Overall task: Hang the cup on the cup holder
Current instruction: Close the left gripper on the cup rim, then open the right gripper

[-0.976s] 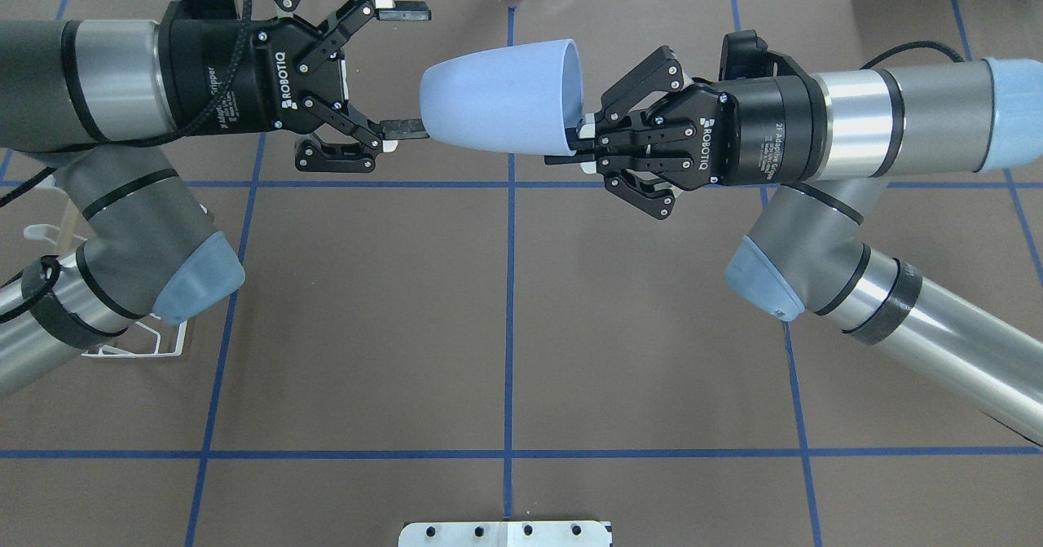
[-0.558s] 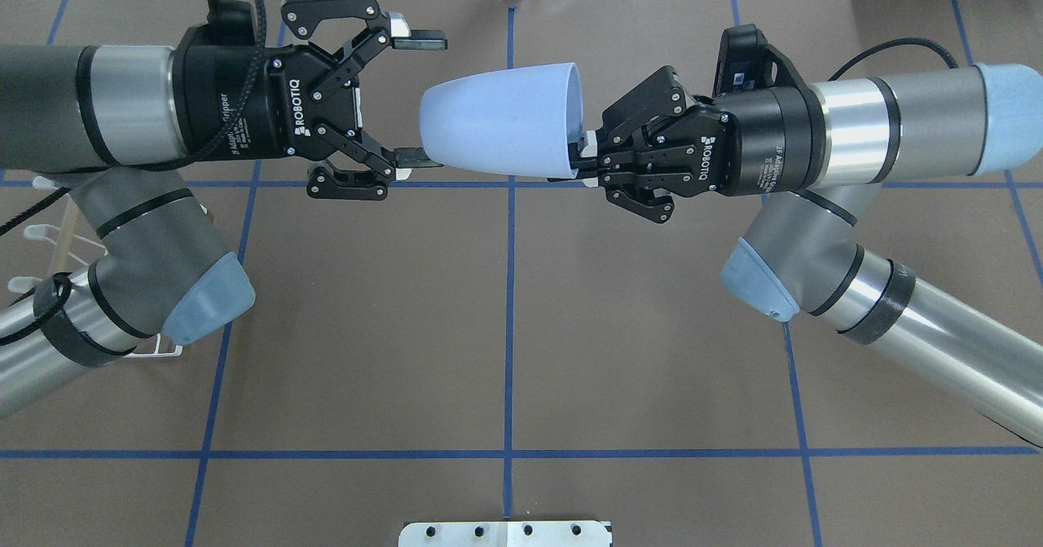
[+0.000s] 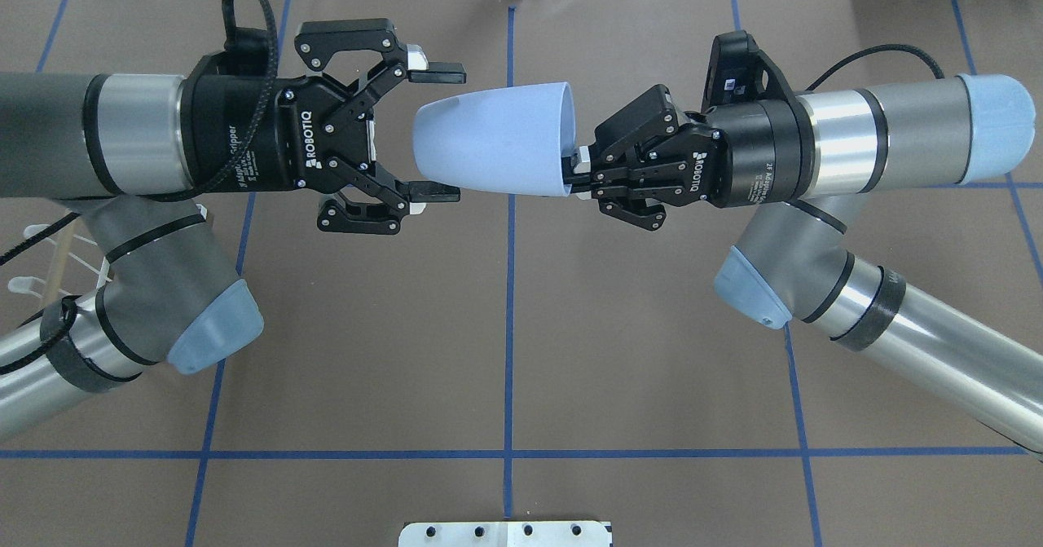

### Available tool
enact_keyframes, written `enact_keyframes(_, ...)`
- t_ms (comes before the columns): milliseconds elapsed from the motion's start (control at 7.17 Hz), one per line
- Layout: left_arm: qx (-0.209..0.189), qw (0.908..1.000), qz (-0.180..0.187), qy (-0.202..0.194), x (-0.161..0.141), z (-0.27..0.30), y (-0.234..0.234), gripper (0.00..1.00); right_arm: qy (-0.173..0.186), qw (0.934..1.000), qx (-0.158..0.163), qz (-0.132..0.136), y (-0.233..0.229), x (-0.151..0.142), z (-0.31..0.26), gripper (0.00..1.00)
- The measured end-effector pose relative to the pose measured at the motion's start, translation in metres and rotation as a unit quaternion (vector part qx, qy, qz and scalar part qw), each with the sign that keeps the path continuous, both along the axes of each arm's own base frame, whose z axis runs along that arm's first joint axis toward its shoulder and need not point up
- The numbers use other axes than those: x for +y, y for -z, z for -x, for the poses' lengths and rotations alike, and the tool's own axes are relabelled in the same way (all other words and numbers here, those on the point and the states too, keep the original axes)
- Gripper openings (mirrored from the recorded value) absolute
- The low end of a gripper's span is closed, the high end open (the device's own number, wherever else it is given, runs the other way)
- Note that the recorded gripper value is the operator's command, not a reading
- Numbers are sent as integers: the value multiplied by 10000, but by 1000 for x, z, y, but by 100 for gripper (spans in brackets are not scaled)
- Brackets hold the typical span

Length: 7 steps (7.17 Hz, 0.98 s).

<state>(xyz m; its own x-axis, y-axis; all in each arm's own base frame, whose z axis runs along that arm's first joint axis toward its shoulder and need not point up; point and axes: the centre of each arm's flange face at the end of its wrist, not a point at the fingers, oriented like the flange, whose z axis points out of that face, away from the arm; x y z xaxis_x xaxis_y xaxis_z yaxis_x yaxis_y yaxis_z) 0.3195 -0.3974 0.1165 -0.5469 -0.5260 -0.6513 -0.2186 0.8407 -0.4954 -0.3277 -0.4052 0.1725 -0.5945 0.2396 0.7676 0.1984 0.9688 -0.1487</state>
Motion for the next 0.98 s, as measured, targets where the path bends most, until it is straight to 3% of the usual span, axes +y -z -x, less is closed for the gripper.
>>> enact_keyframes(558, 280, 9993, -68, -232, 14, -5, -5, 96, 125, 9993, -269, -231, -2, 14, 4, 0)
enact_keyframes(976, 560, 9969, 84, -553, 21, -12, -13, 98, 175, 9987, -385, -292, -2, 20, 7, 0)
